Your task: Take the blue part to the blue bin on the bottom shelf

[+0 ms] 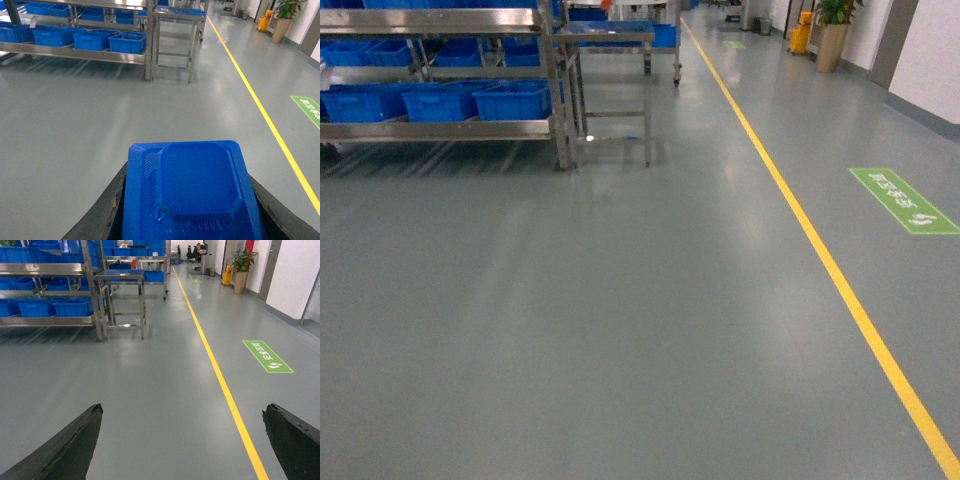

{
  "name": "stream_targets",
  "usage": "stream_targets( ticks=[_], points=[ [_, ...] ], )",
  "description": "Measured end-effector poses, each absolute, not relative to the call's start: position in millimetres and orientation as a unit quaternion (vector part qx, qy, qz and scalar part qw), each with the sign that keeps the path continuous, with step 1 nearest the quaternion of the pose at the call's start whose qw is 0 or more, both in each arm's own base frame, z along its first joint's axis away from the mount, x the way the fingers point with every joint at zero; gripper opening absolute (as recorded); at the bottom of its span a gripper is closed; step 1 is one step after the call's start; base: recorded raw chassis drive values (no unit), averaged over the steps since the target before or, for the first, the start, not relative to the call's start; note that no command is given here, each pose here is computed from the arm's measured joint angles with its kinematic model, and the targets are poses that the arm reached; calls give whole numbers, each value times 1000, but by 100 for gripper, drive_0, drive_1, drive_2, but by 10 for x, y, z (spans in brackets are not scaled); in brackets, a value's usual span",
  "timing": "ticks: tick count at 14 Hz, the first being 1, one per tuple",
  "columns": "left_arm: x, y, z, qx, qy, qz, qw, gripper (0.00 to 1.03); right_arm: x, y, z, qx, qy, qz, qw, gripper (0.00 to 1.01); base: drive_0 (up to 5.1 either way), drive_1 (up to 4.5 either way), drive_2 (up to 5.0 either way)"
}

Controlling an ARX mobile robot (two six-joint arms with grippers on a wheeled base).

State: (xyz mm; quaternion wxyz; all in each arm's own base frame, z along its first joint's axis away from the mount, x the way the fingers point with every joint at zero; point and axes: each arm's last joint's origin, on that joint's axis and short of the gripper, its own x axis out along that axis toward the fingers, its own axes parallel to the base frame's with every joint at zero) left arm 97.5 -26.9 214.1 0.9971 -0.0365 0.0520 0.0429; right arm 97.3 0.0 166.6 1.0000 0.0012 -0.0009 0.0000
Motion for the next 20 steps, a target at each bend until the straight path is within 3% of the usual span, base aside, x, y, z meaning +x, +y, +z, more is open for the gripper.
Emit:
stream_targets(
  ticks=[20],
  points=[
    [976,-269,2141,-36,52,43,997,44,973,0,1670,1,-3,0,1000,98,2,403,-400]
  ],
)
